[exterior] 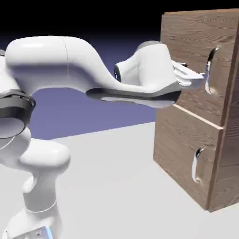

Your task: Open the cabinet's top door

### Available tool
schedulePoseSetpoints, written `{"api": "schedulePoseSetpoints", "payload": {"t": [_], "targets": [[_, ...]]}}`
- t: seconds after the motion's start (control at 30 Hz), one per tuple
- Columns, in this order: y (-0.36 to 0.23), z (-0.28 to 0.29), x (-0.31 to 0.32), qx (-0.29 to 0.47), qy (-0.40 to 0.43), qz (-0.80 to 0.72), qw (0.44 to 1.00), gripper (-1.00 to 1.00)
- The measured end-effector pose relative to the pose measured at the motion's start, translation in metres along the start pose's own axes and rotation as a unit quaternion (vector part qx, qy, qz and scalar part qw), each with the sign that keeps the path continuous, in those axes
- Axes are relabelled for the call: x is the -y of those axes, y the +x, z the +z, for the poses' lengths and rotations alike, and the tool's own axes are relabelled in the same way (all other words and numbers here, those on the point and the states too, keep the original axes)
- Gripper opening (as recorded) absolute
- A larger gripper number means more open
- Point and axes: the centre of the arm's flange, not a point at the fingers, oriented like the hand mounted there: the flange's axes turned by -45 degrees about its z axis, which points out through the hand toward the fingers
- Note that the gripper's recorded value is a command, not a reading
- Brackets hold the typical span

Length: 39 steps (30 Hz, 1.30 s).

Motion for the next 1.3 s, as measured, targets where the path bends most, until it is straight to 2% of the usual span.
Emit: {"api": "schedulePoseSetpoints", "payload": {"t": [0.23, 0.27, 1.3], "targets": [[0.001, 0.043, 0.004, 0.001, 0.0, -0.01, 1.0, 0.0], [0.001, 0.051, 0.003, 0.001, 0.0, -0.011, 1.0, -1.0], [0.002, -0.028, -0.038, 0.003, 0.111, -0.012, 0.994, -1.0]]}}
